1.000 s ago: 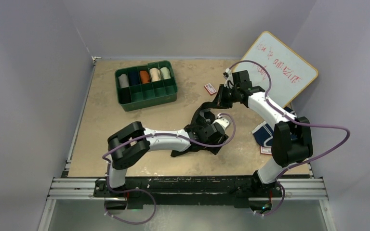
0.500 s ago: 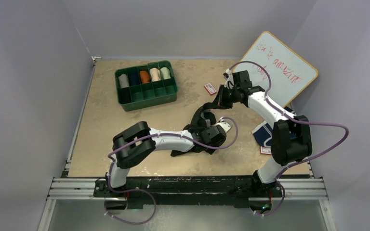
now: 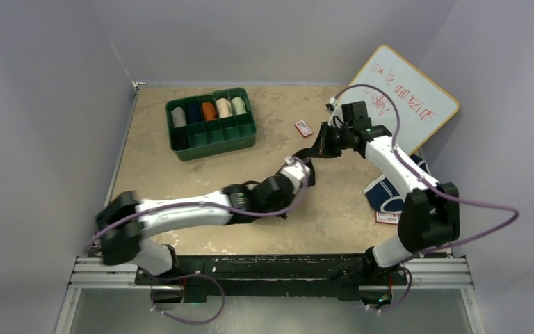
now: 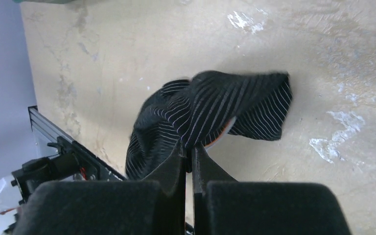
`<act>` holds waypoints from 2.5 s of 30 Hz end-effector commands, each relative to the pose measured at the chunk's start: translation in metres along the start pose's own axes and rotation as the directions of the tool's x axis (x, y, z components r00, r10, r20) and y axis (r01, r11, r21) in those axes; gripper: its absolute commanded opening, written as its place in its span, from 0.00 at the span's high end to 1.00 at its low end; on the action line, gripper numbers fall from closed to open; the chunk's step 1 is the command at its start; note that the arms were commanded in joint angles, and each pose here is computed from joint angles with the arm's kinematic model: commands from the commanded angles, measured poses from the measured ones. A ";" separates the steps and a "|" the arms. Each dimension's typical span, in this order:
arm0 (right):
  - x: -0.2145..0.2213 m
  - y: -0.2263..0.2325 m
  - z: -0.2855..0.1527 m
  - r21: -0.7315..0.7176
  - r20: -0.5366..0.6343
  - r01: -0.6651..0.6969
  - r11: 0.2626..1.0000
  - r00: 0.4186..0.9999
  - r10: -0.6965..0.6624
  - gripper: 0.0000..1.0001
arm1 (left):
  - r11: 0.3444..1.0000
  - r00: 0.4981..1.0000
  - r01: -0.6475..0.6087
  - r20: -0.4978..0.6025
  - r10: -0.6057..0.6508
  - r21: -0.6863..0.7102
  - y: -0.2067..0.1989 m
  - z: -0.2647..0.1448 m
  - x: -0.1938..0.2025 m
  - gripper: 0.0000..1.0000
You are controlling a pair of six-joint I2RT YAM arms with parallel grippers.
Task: Roll the underwear
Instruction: Flatten out the underwear at the center of the board.
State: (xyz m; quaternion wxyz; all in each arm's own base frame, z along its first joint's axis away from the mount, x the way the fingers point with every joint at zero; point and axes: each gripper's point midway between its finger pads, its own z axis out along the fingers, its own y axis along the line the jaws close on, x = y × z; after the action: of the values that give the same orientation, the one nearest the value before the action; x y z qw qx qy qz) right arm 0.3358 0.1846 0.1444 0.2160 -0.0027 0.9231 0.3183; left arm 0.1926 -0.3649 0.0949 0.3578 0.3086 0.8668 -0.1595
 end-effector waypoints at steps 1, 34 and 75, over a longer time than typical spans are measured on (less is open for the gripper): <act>-0.006 0.025 -0.047 -0.030 0.116 0.121 0.992 0.986 -0.116 1.00 | 0.967 0.917 0.218 0.311 -0.249 0.131 0.024 -0.104 -0.080 1.00; 0.173 0.123 -0.206 -0.514 -0.096 0.025 0.857 0.992 -0.087 1.00 | 0.823 0.826 0.559 0.023 -0.563 0.099 0.069 -0.270 0.002 1.00; -0.006 -0.031 0.028 -0.156 -0.068 -0.139 0.978 0.989 0.130 0.47 | 0.745 0.745 0.666 0.000 -0.667 -0.019 0.241 -0.057 0.010 0.44</act>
State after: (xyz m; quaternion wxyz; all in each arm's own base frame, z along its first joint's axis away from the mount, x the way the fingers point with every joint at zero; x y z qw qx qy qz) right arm 0.4048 0.1401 0.0894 0.1665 0.1108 0.9191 0.3394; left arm 0.3467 -0.1212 0.0845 0.2652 -0.0567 0.9479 -0.1669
